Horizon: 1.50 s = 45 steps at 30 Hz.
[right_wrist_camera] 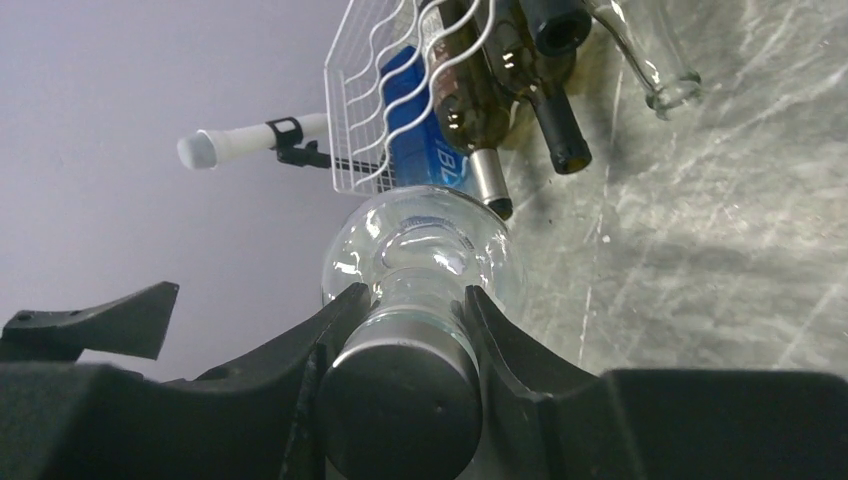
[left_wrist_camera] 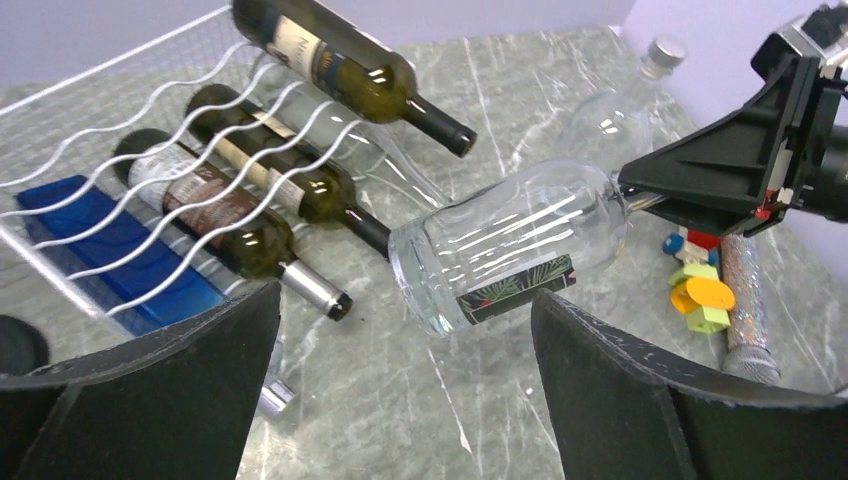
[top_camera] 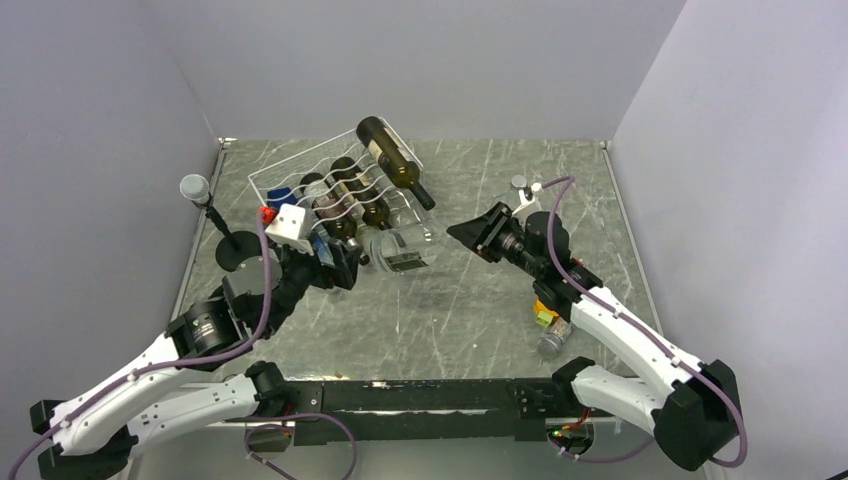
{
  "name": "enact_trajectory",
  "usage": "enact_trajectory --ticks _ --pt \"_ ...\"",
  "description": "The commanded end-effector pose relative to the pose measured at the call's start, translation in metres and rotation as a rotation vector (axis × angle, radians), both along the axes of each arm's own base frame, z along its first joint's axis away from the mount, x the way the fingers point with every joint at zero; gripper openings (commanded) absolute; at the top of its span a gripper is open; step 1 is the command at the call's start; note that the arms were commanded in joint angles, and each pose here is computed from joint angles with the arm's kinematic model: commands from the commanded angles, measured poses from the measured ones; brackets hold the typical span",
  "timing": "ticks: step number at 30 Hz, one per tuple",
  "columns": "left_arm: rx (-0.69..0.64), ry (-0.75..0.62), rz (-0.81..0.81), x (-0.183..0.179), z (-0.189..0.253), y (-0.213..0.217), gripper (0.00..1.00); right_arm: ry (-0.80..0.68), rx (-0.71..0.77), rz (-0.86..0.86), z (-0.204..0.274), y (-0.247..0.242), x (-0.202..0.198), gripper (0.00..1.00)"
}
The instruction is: Put the wine bottle on the wine rack
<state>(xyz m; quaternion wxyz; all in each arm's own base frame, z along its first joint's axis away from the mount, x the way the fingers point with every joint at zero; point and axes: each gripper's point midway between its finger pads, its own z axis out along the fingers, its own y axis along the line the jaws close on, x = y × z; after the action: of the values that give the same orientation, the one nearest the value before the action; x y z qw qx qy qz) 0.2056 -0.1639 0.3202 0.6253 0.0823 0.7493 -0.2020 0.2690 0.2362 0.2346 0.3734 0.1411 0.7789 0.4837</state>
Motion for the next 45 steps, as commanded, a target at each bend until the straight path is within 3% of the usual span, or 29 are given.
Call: enact_trajectory --ticks 1,14,24,38,45 --pt "-0.066 -0.088 0.123 0.005 0.04 0.029 0.99 -0.335 0.363 0.004 0.139 0.013 0.009 0.0" --pt "-0.099 -0.151 0.34 0.008 0.036 0.078 0.99 -0.467 0.469 -0.123 0.176 0.039 0.061 0.0" --pt "-0.13 -0.129 0.294 0.008 0.018 0.066 0.99 -0.487 0.534 -0.171 0.2 0.065 0.095 0.0" --pt "-0.207 -0.15 0.462 0.004 0.014 0.105 0.99 -0.564 0.626 -0.229 0.224 0.098 0.141 0.0" --pt "-0.221 -0.159 0.467 0.003 0.013 0.108 0.99 -0.551 0.65 -0.311 0.213 0.11 0.168 0.0"
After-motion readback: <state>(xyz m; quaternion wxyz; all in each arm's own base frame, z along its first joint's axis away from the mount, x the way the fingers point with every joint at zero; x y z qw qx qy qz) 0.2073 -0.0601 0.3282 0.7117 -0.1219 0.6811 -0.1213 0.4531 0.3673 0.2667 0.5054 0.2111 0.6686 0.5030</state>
